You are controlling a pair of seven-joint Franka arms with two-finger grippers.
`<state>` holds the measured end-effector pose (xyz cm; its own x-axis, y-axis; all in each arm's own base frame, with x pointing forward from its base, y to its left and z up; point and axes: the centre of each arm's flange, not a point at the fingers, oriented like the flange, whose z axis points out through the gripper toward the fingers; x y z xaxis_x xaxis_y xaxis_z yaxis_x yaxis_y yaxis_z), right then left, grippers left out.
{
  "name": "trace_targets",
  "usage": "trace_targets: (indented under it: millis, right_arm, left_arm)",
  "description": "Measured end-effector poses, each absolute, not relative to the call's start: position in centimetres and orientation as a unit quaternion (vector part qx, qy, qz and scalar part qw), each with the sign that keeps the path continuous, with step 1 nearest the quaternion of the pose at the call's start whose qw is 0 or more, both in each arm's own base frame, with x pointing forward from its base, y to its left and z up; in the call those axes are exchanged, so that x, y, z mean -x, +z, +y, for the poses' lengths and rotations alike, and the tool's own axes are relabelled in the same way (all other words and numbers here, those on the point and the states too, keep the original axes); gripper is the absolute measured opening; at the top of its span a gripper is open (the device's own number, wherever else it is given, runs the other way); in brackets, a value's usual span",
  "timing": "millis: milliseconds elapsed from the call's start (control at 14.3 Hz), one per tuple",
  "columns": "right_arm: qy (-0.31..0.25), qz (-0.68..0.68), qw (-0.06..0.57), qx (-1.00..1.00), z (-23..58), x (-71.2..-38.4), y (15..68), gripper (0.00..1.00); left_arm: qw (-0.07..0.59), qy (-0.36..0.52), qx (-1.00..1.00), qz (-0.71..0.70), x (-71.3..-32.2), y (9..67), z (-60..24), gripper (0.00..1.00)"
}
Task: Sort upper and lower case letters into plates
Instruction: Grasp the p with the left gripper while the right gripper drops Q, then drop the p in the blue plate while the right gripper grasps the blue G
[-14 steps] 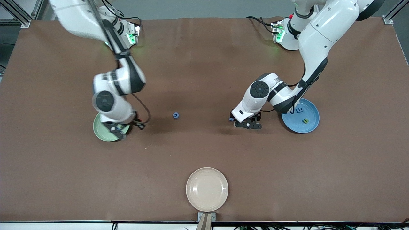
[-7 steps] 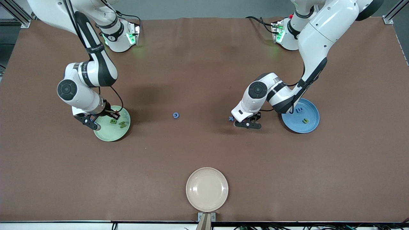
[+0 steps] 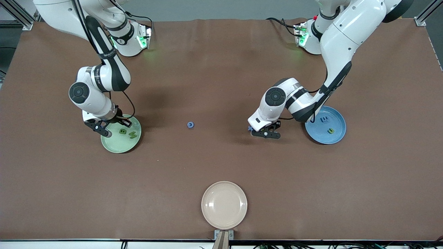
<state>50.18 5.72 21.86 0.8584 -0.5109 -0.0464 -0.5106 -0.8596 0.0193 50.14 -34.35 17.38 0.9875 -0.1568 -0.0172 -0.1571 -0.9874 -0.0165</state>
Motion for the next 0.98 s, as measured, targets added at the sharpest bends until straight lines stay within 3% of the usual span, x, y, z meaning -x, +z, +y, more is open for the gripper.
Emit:
trace_targets:
  millis: [140, 559, 978]
  right_arm:
    - [-0.026, -0.265, 0.003, -0.964, 5.1, -50.2, 21.7, 0.41]
    - [-0.024, -0.256, 0.001, -0.966, 5.3, -50.4, 21.9, 0.99]
    - [0.0, -0.304, -0.013, -0.953, 16.4, -50.4, 23.7, 1.0]
  left_arm:
    - [0.009, 0.008, 0.997, 0.077, -50.1, 17.4, -34.4, 0.5]
    - [0.008, 0.008, 0.998, 0.063, -50.1, 17.6, -34.7, 0.3]
    - [0.013, 0.008, 0.998, 0.054, -50.8, 17.8, -34.1, 0.3]
